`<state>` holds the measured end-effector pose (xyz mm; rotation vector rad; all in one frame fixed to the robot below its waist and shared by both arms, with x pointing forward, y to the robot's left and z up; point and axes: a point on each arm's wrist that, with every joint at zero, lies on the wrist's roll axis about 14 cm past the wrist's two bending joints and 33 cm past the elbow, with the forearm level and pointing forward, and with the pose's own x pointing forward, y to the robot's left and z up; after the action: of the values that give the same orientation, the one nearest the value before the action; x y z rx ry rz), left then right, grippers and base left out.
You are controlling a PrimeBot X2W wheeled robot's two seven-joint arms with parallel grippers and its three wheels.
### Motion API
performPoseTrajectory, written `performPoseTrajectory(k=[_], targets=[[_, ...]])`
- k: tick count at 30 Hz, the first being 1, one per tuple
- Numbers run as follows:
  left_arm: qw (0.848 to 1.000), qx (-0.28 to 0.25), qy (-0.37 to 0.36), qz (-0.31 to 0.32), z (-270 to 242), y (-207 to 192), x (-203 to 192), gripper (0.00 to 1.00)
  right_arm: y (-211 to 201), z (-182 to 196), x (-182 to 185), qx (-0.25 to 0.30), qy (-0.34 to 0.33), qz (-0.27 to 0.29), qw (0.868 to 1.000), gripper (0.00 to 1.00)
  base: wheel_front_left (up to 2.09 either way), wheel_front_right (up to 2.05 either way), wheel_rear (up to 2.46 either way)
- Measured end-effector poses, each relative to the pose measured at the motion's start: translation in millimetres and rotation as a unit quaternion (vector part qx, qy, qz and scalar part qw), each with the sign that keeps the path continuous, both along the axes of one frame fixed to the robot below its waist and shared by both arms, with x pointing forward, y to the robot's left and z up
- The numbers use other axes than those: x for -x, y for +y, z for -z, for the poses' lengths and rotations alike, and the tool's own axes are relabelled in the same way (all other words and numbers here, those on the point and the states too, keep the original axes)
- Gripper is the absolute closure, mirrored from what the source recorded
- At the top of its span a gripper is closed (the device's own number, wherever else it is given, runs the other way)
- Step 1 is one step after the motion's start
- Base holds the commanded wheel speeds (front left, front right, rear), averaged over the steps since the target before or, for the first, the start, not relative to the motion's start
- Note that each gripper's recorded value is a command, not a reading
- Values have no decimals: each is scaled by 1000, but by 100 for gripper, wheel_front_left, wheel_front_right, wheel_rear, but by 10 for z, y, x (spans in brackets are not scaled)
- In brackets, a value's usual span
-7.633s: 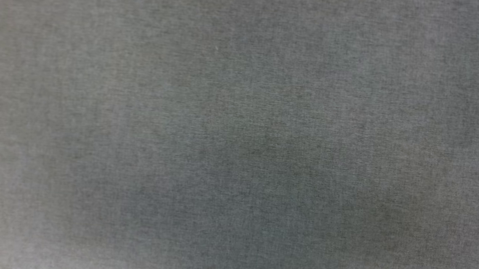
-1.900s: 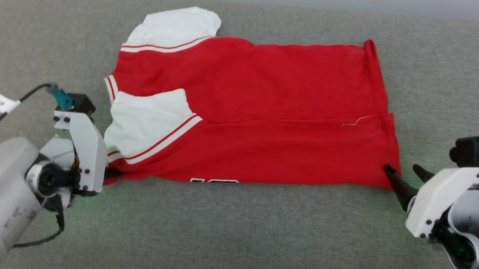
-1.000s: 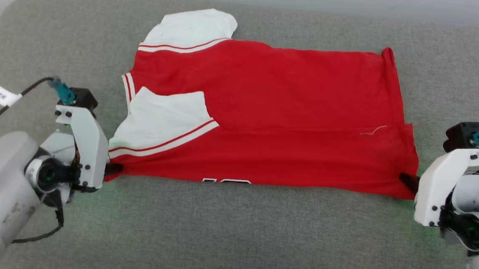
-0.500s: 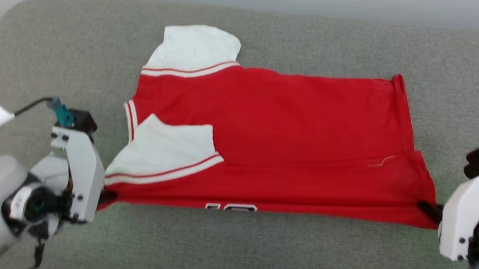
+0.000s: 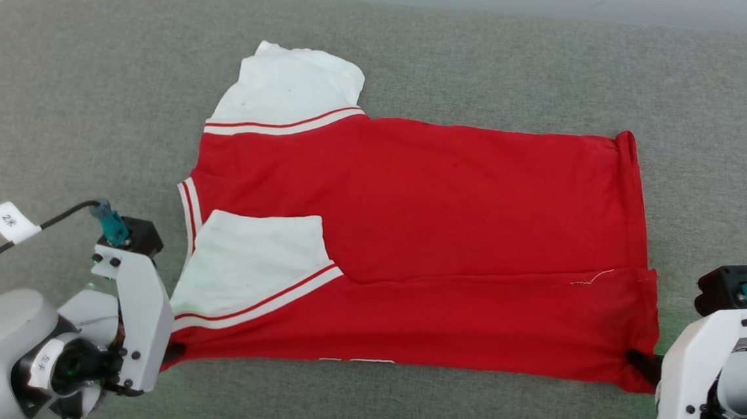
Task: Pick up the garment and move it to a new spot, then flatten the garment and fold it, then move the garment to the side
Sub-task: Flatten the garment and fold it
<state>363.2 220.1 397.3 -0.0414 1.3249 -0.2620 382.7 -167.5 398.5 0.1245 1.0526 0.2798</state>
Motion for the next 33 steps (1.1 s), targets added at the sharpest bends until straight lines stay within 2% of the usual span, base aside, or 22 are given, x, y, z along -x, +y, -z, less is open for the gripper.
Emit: performPoseTrajectory(k=[1,2,3,8,12,15,18,26,29,33], targets=[[1000,-3,0,0,5,10,-3,55,12,9,4,-1,0,-1,1000,60,0,0,0],[1000,-5,0,-1,5,22,-5,24,21,5,-2,-4,-4,0,1000,5,0,0,0],[1000,-6,1,-1,-1,30,-4,0,30,0,-5,-7,-5,0,1000,0,0,0,0],[1000,-17,-21,-1,-154,97,-106,0,2,-103,-60,-9,-33,5,999,0,0,0,0],[998,-21,-57,6,-396,102,-314,0,-25,-327,-225,-14,-94,13,995,0,0,0,0],[995,-20,-101,6,-604,90,-566,0,-28,-535,-385,-19,-157,22,987,0,0,0,0],[987,-20,-156,20,-778,49,-870,0,-14,-779,-568,-20,-232,30,972,0,0,0,0],[962,-10,-270,44,-1018,-93,-1694,0,57,-1357,-916,-18,-430,36,902,0,0,0,0],[953,-7,-300,47,-1047,-119,-1985,0,52,-1428,-967,-11,-471,37,881,0,0,0,0],[947,-7,-318,44,-1019,-98,-2329,0,36,-1420,-1008,-8,-499,46,866,0,0,0,0]])
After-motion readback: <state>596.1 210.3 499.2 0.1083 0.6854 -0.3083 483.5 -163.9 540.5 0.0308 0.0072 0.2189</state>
